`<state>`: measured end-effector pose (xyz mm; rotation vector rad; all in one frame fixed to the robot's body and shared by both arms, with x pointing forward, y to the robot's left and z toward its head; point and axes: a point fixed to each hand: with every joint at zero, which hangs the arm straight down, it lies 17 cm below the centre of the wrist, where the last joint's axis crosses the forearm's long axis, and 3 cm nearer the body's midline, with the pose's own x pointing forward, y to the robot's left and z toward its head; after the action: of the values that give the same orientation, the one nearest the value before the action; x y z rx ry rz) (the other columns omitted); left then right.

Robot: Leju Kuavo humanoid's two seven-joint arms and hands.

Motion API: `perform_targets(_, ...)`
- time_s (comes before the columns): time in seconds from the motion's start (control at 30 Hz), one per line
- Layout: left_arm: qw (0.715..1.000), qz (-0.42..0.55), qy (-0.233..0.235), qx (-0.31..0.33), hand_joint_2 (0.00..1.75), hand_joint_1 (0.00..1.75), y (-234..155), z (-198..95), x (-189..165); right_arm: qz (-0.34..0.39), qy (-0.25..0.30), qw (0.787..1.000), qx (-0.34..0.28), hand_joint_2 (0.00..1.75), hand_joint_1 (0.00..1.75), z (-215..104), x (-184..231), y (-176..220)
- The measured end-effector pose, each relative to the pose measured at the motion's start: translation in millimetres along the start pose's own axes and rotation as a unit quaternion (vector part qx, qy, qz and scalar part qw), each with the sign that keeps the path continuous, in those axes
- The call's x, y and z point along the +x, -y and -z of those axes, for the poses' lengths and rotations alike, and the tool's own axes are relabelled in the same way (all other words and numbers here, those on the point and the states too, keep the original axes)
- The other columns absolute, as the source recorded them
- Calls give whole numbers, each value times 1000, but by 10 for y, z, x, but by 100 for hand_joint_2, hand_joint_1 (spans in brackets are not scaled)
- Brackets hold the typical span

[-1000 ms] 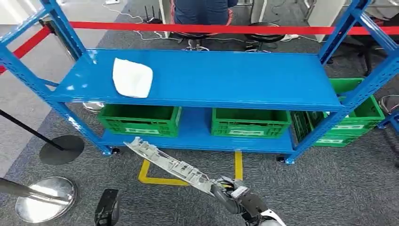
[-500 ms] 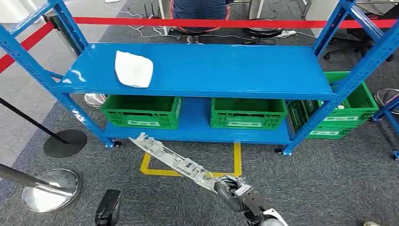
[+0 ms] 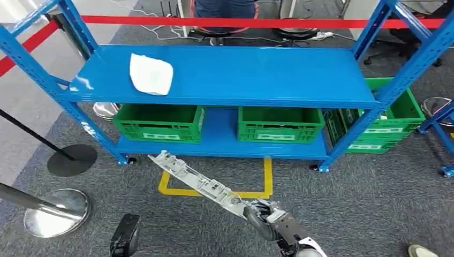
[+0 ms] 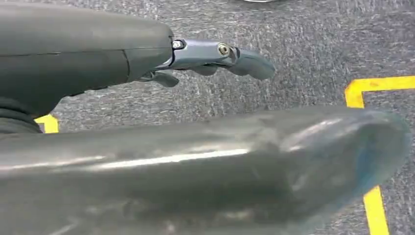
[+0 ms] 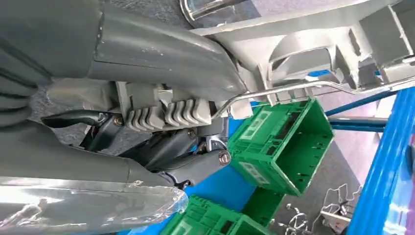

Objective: Take the parts from the cabinet and place them on the table.

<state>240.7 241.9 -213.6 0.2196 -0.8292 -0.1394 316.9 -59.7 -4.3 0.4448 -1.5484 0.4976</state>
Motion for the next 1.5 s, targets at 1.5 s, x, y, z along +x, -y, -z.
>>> perform_targets(1.5,999,21,-14,-34,0,0,179,-59,-77,35,10,999,35,175,175,-36,49,-163)
